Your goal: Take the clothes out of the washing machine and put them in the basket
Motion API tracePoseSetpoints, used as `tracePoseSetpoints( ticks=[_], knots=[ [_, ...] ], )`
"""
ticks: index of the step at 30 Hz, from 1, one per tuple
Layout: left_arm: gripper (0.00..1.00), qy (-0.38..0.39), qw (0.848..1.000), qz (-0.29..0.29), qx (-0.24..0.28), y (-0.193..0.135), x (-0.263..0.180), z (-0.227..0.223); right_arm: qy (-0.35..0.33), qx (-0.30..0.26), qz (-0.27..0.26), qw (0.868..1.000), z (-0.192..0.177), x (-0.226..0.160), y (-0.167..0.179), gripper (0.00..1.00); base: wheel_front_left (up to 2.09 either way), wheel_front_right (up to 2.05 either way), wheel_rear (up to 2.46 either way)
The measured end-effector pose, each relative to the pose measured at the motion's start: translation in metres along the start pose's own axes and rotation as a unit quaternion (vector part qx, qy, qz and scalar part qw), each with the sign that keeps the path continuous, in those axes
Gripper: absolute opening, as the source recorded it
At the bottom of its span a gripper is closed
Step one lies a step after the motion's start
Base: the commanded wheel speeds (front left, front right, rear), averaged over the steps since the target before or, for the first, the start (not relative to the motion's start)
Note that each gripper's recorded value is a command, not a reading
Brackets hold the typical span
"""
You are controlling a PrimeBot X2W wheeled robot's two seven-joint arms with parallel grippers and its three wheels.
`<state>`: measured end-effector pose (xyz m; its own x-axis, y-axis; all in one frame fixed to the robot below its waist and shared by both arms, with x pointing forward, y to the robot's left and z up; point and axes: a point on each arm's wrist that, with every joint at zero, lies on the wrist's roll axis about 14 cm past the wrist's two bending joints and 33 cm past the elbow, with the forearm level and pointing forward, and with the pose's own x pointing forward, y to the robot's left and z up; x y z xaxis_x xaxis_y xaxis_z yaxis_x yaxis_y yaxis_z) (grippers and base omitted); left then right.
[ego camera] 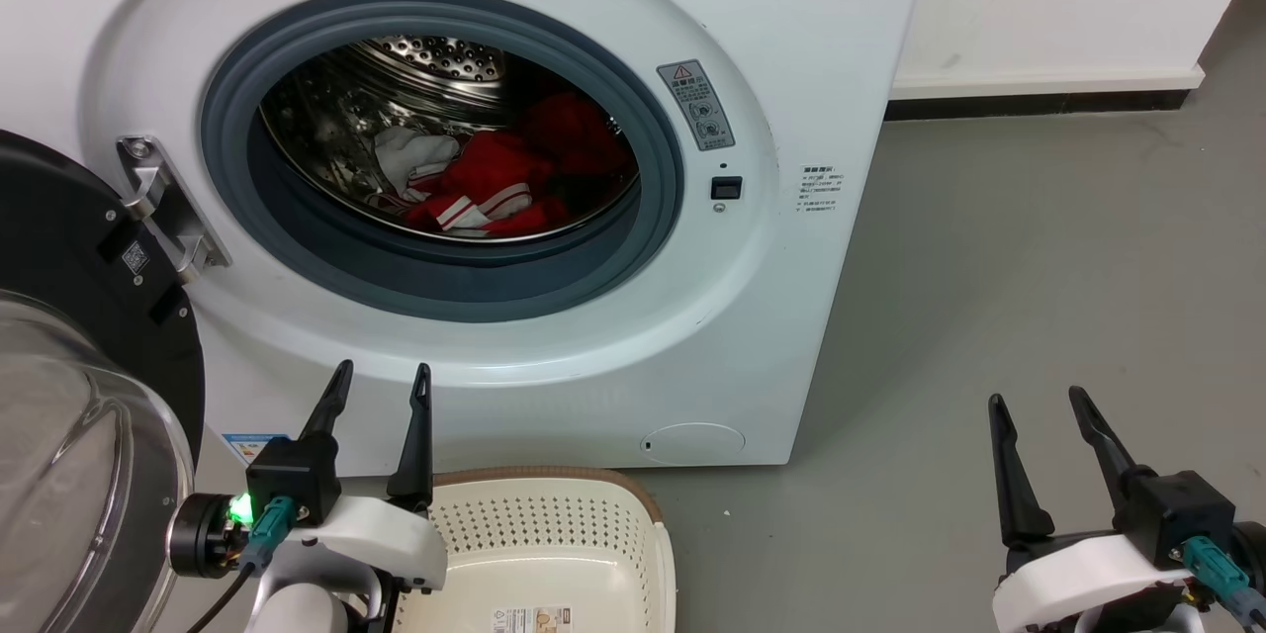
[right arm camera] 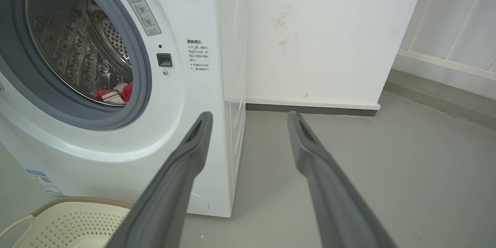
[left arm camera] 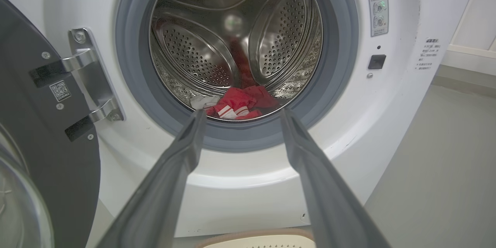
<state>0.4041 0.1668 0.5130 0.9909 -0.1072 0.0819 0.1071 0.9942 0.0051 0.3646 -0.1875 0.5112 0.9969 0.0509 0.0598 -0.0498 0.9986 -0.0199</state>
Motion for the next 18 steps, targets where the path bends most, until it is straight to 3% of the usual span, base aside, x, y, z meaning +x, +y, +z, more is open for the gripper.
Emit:
tracePoseSetpoints(
  ticks=[10,18],
  knots=[
    [1.00,-0.003,1.000,-0.004,0.004,0.001,0.018,0.002,0.003,0.002,-0.002,1.000,-0.002,0.006,-0.002,1.00,0.00,0.00,0.00],
    [1.00,0.001,0.999,-0.034,0.015,0.002,0.080,0.008,-0.006,0.006,-0.008,1.000,0.000,0.024,-0.006,1.00,0.00,0.00,0.00]
  ],
)
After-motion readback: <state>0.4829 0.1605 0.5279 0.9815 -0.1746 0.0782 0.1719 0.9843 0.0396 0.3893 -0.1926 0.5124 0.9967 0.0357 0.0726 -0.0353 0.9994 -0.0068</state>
